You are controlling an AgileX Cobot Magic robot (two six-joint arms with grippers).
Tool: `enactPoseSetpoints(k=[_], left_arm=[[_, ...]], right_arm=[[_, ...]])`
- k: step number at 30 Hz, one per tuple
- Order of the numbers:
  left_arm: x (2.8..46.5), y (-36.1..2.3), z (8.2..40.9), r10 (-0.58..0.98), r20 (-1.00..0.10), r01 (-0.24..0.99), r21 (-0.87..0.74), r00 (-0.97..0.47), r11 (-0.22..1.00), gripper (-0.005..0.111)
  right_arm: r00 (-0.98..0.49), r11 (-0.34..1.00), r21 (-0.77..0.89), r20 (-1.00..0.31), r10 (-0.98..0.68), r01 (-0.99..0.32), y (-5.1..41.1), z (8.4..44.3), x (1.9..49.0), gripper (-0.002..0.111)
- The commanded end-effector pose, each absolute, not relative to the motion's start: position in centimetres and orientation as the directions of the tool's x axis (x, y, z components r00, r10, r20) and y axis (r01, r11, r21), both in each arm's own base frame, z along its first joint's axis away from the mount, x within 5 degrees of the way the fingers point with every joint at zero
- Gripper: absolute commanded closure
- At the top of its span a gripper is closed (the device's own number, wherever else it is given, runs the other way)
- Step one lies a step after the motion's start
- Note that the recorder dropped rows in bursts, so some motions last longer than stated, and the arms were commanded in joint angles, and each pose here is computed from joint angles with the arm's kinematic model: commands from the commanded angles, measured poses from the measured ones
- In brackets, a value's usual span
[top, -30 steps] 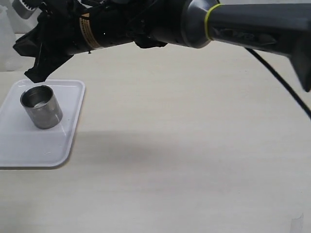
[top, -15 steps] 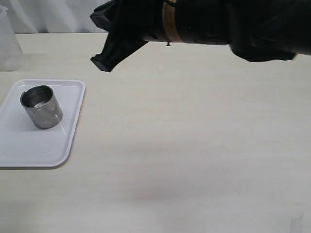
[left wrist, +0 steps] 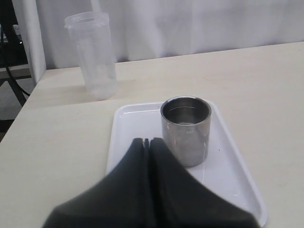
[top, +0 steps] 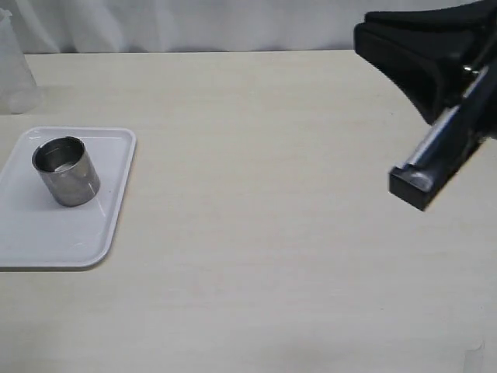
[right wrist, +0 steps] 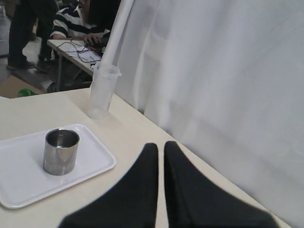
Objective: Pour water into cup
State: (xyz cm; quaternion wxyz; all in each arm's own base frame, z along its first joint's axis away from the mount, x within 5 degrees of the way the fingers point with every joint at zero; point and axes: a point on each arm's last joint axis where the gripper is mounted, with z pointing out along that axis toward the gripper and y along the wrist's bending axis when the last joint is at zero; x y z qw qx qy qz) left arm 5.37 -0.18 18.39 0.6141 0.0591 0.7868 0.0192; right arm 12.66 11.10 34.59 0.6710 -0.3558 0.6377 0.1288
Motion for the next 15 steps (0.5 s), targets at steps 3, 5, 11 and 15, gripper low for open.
enactPoseSetpoints(k=[3, 5, 11, 15], left_arm=[[5.4, -0.2, 18.4, 0.108, -0.967, 0.066, 0.095, -0.230, 0.993, 0.107], [5.4, -0.2, 18.4, 0.108, -0.968, 0.066, 0.095, -0.228, 0.993, 0.107], [5.4, -0.2, 18.4, 0.108, -0.968, 0.066, 0.095, -0.228, 0.993, 0.107], [5.4, -0.2, 18.4, 0.108, -0.968, 0.066, 0.095, -0.228, 0.993, 0.107]], right_arm=[[0.222, 0.739, -0.303, -0.952, -0.210, -0.601, 8.7, 35.1, 10.1, 0.104], [0.253, 0.749, -0.300, -0.950, -0.181, -0.591, 7.9, 35.6, 9.3, 0.104], [0.307, 0.764, -0.293, -0.943, -0.131, -0.574, 6.7, 36.4, 7.9, 0.104], [0.333, 0.772, -0.290, -0.937, -0.107, -0.566, 6.1, 36.8, 7.3, 0.104]])
